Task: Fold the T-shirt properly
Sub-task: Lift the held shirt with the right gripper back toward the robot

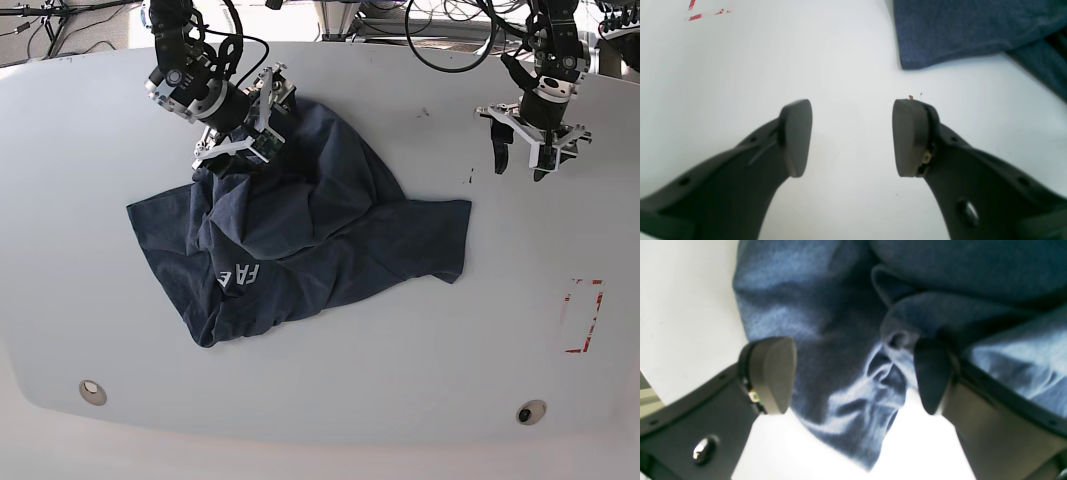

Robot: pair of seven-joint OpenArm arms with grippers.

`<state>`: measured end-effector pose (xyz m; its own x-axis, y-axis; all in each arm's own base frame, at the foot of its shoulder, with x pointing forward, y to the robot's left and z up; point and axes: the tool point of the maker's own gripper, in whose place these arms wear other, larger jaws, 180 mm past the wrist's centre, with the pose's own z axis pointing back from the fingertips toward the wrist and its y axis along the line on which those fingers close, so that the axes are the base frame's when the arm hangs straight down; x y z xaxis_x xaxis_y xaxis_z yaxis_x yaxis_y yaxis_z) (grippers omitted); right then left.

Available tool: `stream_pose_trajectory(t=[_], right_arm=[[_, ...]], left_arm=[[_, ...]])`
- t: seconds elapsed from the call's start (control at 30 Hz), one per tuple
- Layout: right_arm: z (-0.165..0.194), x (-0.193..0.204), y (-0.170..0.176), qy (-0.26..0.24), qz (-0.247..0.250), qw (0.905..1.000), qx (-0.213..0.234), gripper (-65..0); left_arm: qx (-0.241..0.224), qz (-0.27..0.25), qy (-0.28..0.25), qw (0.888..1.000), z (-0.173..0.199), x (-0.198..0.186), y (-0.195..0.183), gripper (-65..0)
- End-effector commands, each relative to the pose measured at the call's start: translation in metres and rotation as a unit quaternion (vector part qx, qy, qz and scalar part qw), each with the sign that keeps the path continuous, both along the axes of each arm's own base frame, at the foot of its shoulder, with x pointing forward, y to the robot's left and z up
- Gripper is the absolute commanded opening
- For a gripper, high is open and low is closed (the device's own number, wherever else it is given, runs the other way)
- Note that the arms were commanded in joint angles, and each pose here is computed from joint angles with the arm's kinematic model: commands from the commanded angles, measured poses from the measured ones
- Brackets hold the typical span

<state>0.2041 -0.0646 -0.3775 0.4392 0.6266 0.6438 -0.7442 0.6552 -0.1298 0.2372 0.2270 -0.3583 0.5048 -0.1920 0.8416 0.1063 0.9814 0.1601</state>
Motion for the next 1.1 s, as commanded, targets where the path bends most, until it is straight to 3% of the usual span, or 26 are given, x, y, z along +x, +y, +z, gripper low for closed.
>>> stream_pose_trajectory(t=[0.0, 0.2, 0.4, 0.77, 1.07], right_arm=[[0.009, 0.001, 0.004, -0.012, -0.008, 0.9997, 0.02, -13.2], [0.008, -0.006, 0.0, -0.009, -0.033, 0.9986, 0.04, -13.2], [0.005, -0.017, 0.005, -0.003, -0.037, 0.9976, 0.058, -13.2], [0.008, -0.014, -0.005, -0.011, -0.087, 0.9931, 0.078, -13.2], [0.008, -0.01, -0.023, -0.015, -0.113, 0.9912, 0.067, -13.2]], left_arm=[[-0.001, -0.003, -0.025, 1.0, 0.012, 0.006, -0.001, -29.2], [0.0, -0.004, -0.028, 1.0, 0.014, 0.008, -0.001, -27.2], [0.0, -0.004, -0.031, 1.0, 0.015, 0.01, -0.001, -18.9], [-0.003, -0.006, -0.032, 0.999, 0.016, 0.011, -0.003, -19.3], [-0.004, -0.007, -0.031, 0.999, 0.015, 0.01, -0.004, -19.2]])
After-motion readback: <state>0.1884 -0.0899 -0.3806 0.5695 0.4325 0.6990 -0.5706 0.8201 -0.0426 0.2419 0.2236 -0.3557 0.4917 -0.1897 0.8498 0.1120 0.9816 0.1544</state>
